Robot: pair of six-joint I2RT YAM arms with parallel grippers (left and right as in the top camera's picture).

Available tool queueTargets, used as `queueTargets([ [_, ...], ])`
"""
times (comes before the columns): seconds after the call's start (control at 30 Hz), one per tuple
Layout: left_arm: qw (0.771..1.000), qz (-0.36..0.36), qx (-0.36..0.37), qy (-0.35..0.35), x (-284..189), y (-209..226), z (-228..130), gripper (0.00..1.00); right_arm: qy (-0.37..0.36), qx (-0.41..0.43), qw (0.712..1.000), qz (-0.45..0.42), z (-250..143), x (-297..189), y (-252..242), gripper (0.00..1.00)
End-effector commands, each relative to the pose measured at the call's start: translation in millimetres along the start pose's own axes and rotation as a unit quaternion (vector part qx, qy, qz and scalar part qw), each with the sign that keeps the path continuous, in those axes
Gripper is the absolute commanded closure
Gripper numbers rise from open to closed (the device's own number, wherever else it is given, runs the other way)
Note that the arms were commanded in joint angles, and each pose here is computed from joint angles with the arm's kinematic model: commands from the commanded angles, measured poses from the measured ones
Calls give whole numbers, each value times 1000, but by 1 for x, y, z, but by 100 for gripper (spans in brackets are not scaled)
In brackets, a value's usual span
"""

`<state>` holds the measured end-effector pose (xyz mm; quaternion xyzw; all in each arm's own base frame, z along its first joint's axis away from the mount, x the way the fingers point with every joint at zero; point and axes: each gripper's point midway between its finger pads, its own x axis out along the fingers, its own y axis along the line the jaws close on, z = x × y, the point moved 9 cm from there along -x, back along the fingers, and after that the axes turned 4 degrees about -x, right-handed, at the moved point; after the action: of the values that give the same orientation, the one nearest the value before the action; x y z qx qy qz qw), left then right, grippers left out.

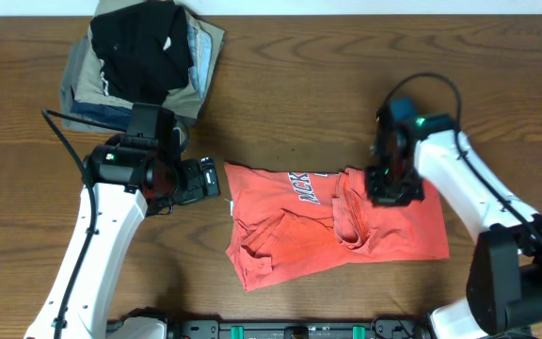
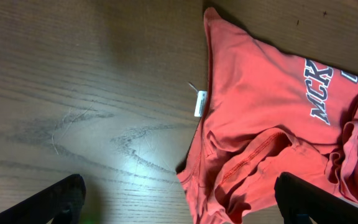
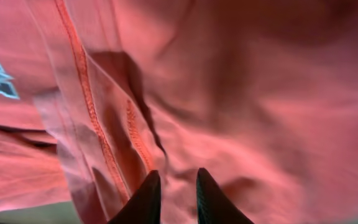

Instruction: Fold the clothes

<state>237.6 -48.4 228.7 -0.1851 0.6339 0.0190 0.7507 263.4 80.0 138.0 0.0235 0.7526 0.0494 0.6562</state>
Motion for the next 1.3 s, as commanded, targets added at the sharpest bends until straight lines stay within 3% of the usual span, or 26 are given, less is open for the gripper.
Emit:
queueTargets([
  [0.0, 1000, 6, -4, 2, 1, 1, 0, 2, 29, -2, 999, 24, -17, 24, 10, 81],
  [0.23, 1000, 5, -4, 2, 1, 0, 0, 2, 33, -18, 997, 67, -29, 50, 28, 83],
  [0.53, 1000, 6, -4, 2, 1, 1, 0, 2, 6, -70, 983, 170, -21, 44, 66, 84],
  [0.67, 1000, 6, -4, 2, 1, 1, 0, 2, 11, -64, 986, 155, -15, 22, 65, 79],
  [0.83, 1000, 6, -4, 2, 1, 1, 0, 2, -4, -36, 998, 45, -2, -15, 40, 73],
  [0.87, 1000, 6, -4, 2, 1, 1, 0, 2, -12, -28, 999, 21, 1, -22, 34, 69],
  [0.97, 1000, 6, -4, 2, 1, 1, 0, 2, -31, -5, 999, -24, 9, -31, 15, 39],
  [1.1, 1000, 7, -5, 4, 2, 1, 0, 2, -39, 25, 998, -33, 16, -34, -8, 12],
  [1.13, 1000, 13, -9, 5, 3, 3, 1, 2, -42, 30, 998, -32, 18, -35, -14, 1],
  [1.27, 998, 24, -54, 23, 11, 22, 12, 2, -54, 79, 995, -25, 24, -39, -46, 1],
])
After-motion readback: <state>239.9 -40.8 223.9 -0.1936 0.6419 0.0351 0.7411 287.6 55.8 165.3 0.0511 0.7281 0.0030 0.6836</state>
